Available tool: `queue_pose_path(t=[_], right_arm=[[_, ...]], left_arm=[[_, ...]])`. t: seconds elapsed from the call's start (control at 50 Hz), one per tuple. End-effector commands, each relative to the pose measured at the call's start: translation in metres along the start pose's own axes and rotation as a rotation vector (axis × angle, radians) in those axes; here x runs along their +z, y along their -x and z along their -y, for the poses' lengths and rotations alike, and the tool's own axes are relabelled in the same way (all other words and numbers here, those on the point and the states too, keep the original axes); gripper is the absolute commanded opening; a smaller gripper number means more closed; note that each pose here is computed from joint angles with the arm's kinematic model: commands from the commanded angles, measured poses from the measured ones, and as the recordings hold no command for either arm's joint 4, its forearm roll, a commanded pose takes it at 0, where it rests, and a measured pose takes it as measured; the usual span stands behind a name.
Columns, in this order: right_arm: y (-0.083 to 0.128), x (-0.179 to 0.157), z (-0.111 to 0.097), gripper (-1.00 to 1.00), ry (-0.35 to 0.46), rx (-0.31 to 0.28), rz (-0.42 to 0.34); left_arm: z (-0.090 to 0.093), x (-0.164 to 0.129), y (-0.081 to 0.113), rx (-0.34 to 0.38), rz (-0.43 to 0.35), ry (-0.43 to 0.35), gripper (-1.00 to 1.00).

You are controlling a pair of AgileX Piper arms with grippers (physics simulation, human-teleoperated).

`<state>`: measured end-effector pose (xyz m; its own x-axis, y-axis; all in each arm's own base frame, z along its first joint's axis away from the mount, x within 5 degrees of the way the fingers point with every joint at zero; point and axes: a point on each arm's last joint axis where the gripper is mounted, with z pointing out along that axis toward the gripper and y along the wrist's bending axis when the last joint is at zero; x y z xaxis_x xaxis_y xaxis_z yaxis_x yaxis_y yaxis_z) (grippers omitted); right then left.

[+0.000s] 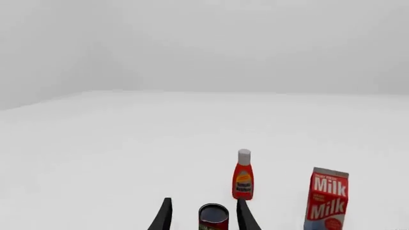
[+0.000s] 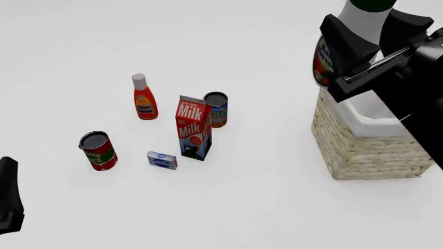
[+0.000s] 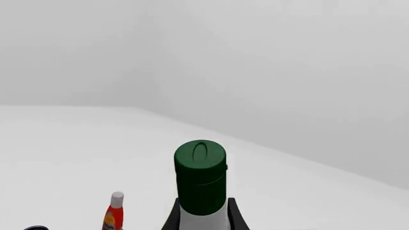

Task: Pick the salad dressing and place it in the basket.

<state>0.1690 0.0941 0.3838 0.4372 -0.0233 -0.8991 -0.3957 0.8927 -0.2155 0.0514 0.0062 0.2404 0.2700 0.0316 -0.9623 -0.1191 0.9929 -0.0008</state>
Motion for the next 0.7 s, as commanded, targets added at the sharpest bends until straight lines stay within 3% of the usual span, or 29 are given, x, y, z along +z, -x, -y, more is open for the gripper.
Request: queue_pose_path(t=[0.02, 0.12, 0.28, 0.48, 0.7], right_arm=[[0.010, 0.001, 0.021, -1.00, -0.094, 0.005, 0.017], [0.009, 0.004, 0.030, -1.00, -0.137, 0.007, 0.010], [0.006, 0.009, 0.044, -1.00, -0.198, -0.011, 0.005], [-0.009, 0.017, 0.080, -1.00, -0.343, -0.019, -0.028], [-0.019, 0.022, 0.108, -1.00, -0.436, -0.027, -0.054]], left_arm=[[-0.004, -0.002, -0.016, -0.007, -0.060, 0.079, 1.00], [-0.005, -0.002, -0.018, -0.048, -0.080, 0.097, 1.00], [-0.004, -0.002, -0.020, -0.045, -0.102, 0.079, 1.00], [-0.003, -0.002, -0.022, -0.059, -0.122, 0.059, 1.00], [-0.003, -0.002, -0.022, -0.051, -0.131, 0.055, 1.00]])
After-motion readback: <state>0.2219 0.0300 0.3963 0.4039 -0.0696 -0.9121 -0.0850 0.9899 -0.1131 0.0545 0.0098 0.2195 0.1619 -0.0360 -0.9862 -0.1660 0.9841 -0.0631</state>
